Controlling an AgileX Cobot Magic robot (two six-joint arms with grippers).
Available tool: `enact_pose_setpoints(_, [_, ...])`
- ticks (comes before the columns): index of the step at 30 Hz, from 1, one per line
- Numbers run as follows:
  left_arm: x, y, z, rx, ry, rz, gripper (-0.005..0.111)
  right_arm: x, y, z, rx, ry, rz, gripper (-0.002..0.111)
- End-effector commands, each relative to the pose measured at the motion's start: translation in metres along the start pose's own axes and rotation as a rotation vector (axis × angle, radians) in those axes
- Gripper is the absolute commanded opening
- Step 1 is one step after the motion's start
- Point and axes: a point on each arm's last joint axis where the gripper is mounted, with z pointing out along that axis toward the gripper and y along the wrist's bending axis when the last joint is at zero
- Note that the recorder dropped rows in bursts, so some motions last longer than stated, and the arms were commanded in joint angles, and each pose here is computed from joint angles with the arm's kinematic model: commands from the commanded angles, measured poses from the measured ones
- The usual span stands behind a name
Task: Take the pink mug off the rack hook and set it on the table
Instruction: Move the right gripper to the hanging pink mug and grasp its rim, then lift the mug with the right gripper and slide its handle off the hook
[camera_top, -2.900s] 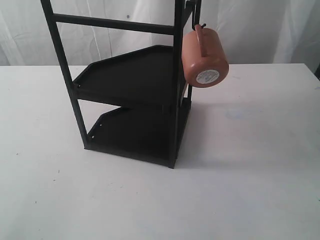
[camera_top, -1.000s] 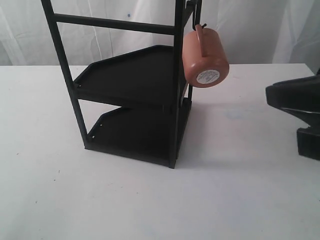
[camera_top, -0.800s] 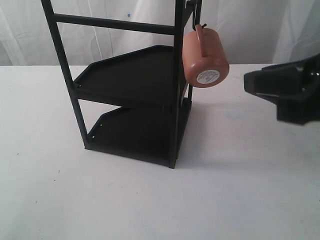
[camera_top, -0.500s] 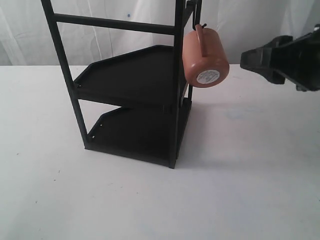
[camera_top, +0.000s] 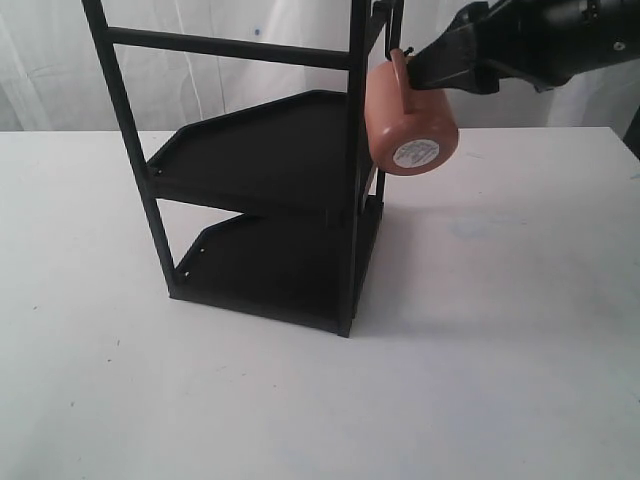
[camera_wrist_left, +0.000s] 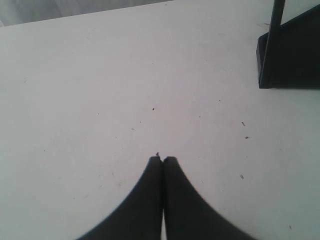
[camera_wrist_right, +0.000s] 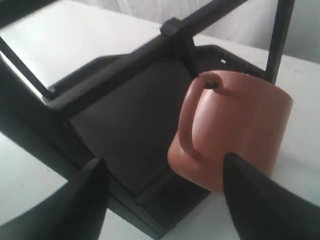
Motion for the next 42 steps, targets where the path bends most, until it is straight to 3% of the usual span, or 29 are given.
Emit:
enact_pose_setpoints(1, [0.001,0.0,0.0,-0.002,0.0,-0.004,0.0,-0.005,-0.012,0.01,-0.04,-0.007,-0.027,0.061])
enact_pose_setpoints(10, [0.001,0.0,0.0,-0.002,0.0,-0.004,0.0,-0.014,-0.019,0.018,-0.103,-0.041,-0.047,0.061])
enact_pose_setpoints(26, [0.001,0.0,0.0,-0.002,0.0,-0.004,0.0,-0.007,-0.034,0.039,-0.083,-0.017,-0.03,0.059])
enact_pose_setpoints(42, [0.001,0.0,0.0,-0.002,0.0,-0.004,0.0,-0.004,-0.033,0.05,-0.163,-0.026,-0.002,0.056])
